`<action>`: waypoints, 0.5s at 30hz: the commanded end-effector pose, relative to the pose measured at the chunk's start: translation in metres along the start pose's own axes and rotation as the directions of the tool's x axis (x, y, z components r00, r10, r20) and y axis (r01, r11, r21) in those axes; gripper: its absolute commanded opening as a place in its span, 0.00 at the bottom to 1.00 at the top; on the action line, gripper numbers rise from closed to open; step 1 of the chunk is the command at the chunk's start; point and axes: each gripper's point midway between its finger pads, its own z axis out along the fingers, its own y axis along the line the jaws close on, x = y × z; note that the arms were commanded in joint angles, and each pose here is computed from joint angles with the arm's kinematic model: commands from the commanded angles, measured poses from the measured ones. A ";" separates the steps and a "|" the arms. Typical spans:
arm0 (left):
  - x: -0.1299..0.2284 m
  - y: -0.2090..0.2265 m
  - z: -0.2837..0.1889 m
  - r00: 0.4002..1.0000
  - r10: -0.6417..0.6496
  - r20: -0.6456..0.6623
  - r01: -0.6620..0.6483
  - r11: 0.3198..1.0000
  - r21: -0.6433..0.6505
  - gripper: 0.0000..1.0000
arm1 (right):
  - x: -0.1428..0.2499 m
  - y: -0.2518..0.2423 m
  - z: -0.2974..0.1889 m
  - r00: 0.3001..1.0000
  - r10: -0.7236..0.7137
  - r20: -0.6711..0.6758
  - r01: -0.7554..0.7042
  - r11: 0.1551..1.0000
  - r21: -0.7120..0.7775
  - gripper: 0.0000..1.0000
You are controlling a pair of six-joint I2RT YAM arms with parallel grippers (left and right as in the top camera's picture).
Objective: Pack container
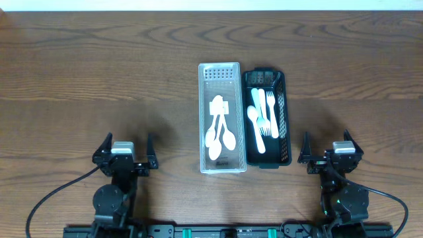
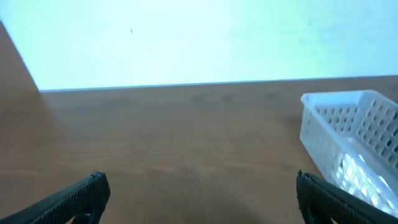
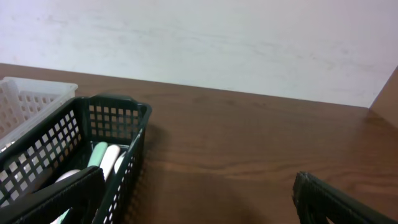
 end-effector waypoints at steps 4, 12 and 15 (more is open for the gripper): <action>0.029 -0.012 0.003 0.997 0.040 -0.063 -0.036 0.997 0.063 0.98 | 0.002 -0.001 0.000 1.000 -0.011 -0.002 0.011 1.000 0.001 0.99; 0.029 -0.012 0.003 0.998 0.003 -0.067 0.002 0.998 0.061 0.98 | 0.002 -0.001 0.000 1.000 -0.011 -0.002 0.011 1.000 0.001 0.99; 0.029 -0.012 0.003 0.998 0.003 -0.068 0.002 0.998 0.061 0.98 | 0.002 -0.001 0.000 1.000 -0.011 -0.002 0.011 1.000 0.001 0.99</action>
